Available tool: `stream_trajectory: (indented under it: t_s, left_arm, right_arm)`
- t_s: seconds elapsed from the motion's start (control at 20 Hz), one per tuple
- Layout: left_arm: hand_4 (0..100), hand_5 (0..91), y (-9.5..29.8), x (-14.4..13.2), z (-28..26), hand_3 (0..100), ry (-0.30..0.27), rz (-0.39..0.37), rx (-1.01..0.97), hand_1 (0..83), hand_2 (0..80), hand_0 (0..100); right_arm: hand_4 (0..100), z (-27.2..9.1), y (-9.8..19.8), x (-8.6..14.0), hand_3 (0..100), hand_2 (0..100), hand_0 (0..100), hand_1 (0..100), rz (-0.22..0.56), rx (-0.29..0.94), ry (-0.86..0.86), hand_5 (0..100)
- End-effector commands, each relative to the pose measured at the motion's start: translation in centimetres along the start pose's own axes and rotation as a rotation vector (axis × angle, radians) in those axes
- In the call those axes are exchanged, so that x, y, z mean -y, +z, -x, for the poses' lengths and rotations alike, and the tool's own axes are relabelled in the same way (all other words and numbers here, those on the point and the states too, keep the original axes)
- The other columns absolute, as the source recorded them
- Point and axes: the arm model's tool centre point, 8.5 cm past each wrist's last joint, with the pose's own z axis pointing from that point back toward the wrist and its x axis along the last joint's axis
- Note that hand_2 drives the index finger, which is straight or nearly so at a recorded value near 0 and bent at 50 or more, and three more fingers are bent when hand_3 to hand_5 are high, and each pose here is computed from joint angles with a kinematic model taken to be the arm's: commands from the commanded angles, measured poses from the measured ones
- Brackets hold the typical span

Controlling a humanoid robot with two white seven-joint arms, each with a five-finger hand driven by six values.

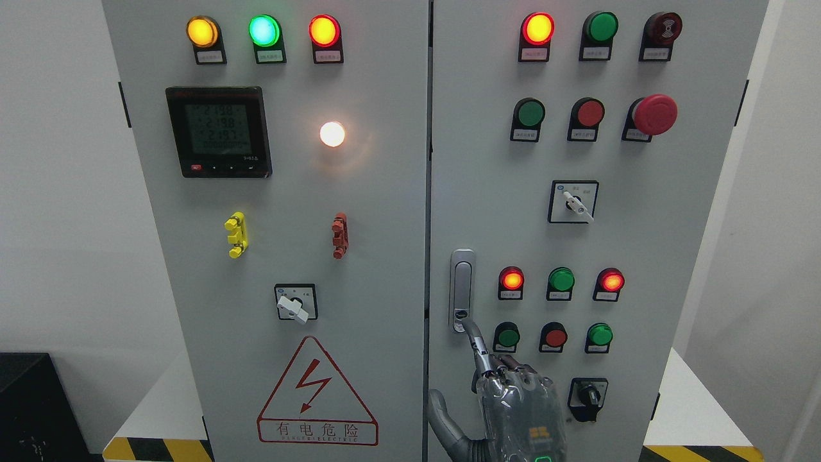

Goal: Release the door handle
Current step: 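Close the right hand's fingers around the silver latch handle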

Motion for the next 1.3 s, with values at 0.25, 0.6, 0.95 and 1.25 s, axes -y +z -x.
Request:
stream_trajectory:
  t_s: [0.25, 0.6, 0.95, 1.25]
  left_arm:
    - [0, 0.0, 0.0, 0.1, 0.0, 11, 0.0, 0.002, 0.003, 0.0, 4.4, 0]
    - [0, 0.0, 0.0, 0.1, 0.0, 11, 0.0, 0.002, 0.003, 0.0, 4.3, 0]
    - [0, 0.0, 0.0, 0.0, 0.0, 11, 0.0, 0.0, 0.001, 0.0, 4.4, 0]
    - [0, 0.0, 0.0, 0.1, 0.0, 11, 0.0, 0.002, 0.003, 0.0, 4.4, 0]
  right_arm:
    - [75, 0.1, -0.7, -1.9, 76, 0, 37, 25, -0.045, -0.002, 0.03, 75]
    - [76, 0.5, -1.3, -2.2, 76, 0, 36, 26, -0.065, -0.023, 0.058, 76]
    - [75, 0.8, -1.6, -2.2, 76, 0, 36, 26, -0.062, -0.041, 0.066, 76]
    - [76, 0.9, -1.8, -2.3, 76, 0, 36, 26, -0.068, -0.045, 0.067, 76]
